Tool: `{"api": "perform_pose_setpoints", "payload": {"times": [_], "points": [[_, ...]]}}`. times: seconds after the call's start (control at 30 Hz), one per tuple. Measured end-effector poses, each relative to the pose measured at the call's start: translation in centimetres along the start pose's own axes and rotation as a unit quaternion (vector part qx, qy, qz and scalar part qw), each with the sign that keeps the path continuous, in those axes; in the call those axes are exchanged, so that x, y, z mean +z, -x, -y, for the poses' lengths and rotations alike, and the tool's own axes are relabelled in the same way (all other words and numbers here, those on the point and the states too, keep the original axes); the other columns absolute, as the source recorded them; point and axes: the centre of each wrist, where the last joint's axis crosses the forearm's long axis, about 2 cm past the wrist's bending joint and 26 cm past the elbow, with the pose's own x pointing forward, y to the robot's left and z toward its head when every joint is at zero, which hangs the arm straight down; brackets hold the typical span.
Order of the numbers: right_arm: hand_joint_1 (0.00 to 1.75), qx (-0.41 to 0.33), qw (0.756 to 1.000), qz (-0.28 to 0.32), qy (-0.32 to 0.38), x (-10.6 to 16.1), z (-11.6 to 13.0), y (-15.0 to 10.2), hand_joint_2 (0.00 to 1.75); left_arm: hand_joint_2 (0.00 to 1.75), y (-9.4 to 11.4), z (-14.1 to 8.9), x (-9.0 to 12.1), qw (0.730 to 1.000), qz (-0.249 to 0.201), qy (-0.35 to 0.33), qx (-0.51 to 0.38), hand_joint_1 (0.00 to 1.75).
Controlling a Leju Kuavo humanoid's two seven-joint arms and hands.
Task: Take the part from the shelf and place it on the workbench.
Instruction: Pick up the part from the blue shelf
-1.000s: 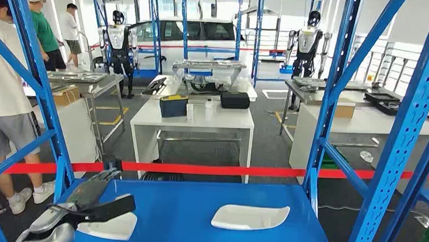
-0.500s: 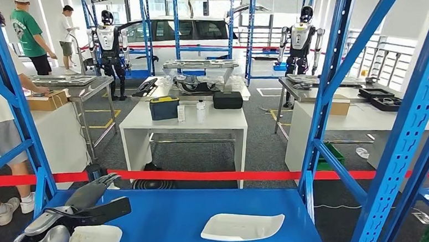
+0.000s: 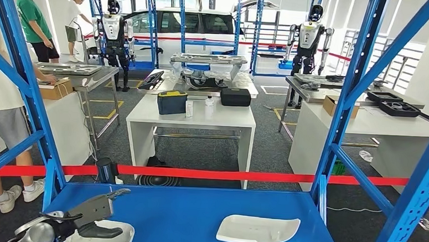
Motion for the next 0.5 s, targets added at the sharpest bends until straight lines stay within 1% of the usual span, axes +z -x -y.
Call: {"api": "perform_pose_setpoints", "payload": {"times": [0.13,0.27,0.37,0.5], "points": [[0.00,-0.010,1.000,-0.003,-0.001,0.0,0.1,0.1,0.00,1.75,1.2,1.1,1.1,0.996,0.058,0.011,0.068,0.00],[0.00,-0.014,1.000,-0.002,0.000,0.0,0.2,0.1,0.00,1.75,1.7,2.2,1.6,0.991,0.088,0.020,0.099,0.00],[0.00,-0.016,1.000,-0.002,0.001,0.0,0.3,0.1,0.00,1.75,1.7,2.4,1.7,0.992,0.089,0.020,0.084,0.00],[0.00,-0.024,1.000,-0.002,0.001,-0.1,0.4,0.0,0.00,1.75,1.7,2.8,1.3,0.997,0.065,0.020,0.028,0.00]]}}
